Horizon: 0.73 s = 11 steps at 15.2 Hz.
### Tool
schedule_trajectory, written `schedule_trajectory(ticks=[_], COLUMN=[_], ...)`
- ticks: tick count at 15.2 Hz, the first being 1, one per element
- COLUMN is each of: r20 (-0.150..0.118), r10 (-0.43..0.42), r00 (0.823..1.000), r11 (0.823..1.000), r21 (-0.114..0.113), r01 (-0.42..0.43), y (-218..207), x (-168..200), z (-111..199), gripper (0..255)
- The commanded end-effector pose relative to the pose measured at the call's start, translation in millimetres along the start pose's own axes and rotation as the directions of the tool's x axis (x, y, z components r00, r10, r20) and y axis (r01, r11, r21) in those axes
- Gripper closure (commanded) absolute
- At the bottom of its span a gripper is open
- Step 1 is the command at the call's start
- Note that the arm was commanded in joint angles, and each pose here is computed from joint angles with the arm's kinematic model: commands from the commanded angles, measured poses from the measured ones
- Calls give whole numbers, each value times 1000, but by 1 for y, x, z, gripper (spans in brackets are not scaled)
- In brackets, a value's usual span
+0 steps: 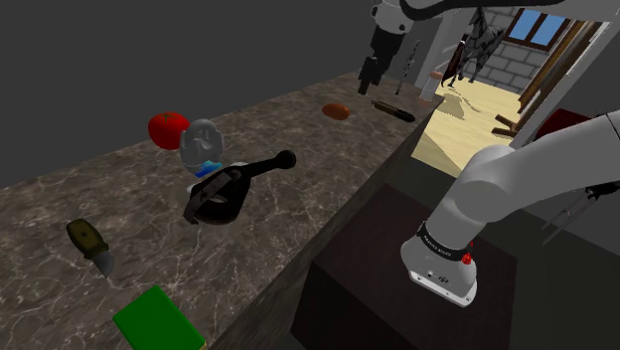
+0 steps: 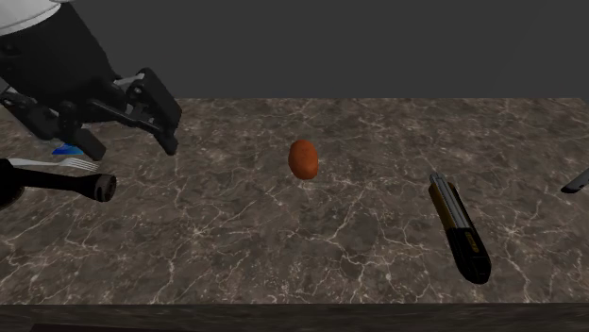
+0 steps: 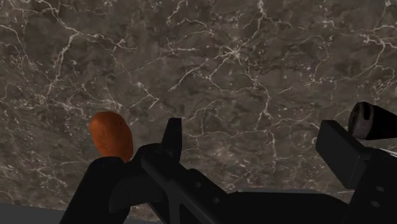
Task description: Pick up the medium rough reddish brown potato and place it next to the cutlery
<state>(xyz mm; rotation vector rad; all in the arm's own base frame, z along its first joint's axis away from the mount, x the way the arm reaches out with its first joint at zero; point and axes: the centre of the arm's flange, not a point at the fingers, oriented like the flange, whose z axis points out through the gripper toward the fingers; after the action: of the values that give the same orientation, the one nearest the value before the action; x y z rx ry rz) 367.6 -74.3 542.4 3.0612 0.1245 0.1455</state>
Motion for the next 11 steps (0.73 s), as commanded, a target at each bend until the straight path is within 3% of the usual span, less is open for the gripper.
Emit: schedule_trajectory(ticks=[1, 11], r20=[-4, -16], r10=[1, 9], r00=[1000, 1000], r11=[1000, 1000], r21=[0, 6], r01=[-1, -9], y=[16, 106], x=[8, 63], z=[17, 97], gripper=[0, 0])
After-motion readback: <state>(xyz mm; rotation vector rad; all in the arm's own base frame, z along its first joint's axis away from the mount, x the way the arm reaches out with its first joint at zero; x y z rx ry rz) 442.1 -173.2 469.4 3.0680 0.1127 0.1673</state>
